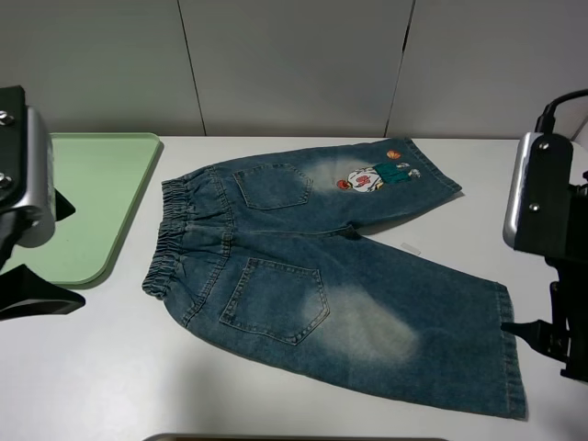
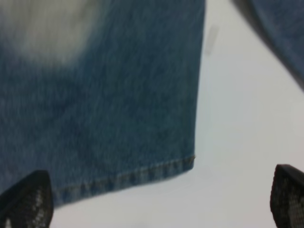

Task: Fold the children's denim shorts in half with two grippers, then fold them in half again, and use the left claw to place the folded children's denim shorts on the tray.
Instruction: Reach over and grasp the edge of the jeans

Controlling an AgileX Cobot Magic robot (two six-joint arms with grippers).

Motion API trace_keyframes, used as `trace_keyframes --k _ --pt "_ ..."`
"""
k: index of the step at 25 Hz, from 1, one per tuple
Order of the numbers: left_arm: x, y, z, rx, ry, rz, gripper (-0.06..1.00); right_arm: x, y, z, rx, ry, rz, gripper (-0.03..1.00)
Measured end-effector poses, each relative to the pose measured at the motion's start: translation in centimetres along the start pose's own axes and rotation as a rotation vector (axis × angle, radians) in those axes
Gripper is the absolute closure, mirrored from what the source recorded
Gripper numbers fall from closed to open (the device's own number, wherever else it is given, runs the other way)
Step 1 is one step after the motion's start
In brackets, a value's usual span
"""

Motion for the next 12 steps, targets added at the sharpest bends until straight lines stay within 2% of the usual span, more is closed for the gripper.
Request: trace_keyframes --k 4,12 --pt "0.6 0.3 0.2 -0.001 0.003 -0.001 0.06 1.1 1.0 -1.2 -0.061 0.039 0.018 0.27" --pt "4.4 1.5 0.5 0.005 0.075 -0.068 0.06 2.4 1.8 -1.7 -0.116 0.045 0.027 0.27"
Point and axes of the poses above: a point on each arm's last joint axis where the gripper is mounted, x pointing out along that axis toward the gripper, y along the wrist's bending axis when the last joint is at zero, z = x × y, the point moved 3 cm from there along x, pointing out along that axis toward the gripper, and after that the axes turned 6 degrees about x, right-handed, at the moved point
